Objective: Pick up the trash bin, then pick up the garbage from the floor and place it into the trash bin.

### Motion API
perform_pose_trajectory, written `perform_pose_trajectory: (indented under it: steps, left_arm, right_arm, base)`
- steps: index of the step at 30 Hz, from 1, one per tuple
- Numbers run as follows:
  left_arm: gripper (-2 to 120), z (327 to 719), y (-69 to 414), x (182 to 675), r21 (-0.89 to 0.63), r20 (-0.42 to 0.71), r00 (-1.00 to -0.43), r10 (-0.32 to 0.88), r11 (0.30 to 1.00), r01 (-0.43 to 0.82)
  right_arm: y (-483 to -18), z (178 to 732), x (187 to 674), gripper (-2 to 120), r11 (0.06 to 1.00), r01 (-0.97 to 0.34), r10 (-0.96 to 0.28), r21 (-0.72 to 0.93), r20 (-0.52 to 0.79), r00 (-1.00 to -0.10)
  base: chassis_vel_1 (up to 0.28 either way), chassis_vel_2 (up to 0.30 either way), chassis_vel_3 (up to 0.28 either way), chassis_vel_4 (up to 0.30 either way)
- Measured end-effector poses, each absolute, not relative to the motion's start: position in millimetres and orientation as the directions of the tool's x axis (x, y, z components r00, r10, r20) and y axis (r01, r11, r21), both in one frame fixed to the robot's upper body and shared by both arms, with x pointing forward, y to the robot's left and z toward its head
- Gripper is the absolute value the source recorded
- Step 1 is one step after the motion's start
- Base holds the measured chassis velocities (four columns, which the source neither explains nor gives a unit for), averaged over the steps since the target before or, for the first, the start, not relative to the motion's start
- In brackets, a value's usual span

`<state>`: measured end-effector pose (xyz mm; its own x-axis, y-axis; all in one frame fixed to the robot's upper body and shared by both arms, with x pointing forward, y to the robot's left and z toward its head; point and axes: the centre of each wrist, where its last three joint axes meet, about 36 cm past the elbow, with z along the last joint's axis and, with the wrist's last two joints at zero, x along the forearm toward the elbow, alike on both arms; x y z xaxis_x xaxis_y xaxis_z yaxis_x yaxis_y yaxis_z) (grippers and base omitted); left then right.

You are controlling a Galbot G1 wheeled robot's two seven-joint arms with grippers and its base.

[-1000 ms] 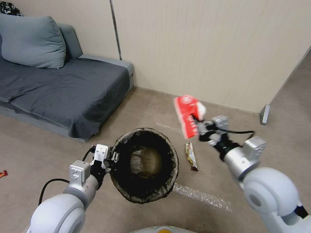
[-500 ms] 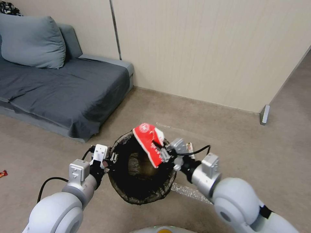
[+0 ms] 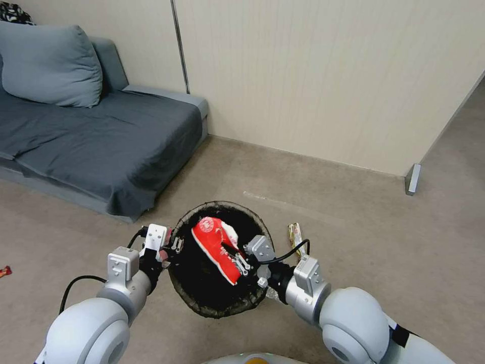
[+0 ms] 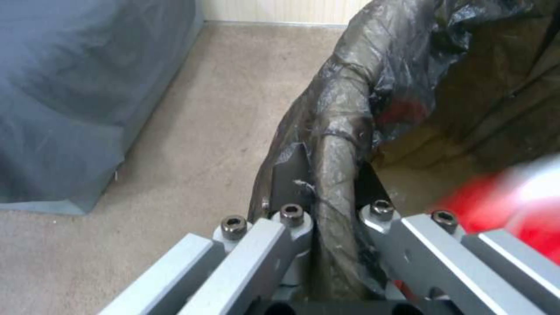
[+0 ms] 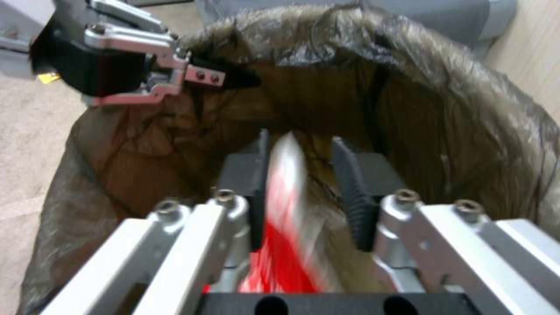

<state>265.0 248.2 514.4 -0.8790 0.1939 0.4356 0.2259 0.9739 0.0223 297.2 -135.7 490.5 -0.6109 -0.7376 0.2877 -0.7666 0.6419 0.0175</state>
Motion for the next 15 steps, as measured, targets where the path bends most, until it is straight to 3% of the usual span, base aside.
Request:
perform_pose_trajectory:
  steps: [1,3,6,15]
  left_arm:
    - [1,514,248,265,0.021,0.436,-0.879,0.193,0.974,0.224]
    - [1,514,248,265,0.02,0.436,-0.879,0.193,0.974,0.224]
    - [1,514,248,265,0.021,0.435,-0.88,0.191,0.975,0.221]
    - [1,515,248,265,0.02,0.433,-0.881,0.191,0.975,0.221]
  right_arm:
    - [-134,491,299,37,0.639,-0.769,-0.74,0.013,0.285,-0.61]
    - [-133,491,300,39,0.638,-0.77,-0.741,0.012,0.284,-0.609]
    - [-130,493,302,55,0.633,-0.774,-0.745,0.015,0.283,-0.604]
    - [-139,515,307,84,0.643,-0.766,-0.748,0.013,0.227,-0.624]
  base:
    - [0.0,0.0,0.0,0.0]
    - [0.0,0.0,0.0,0.0]
    - [0.0,0.0,0.0,0.0]
    - [0.0,0.0,0.0,0.0]
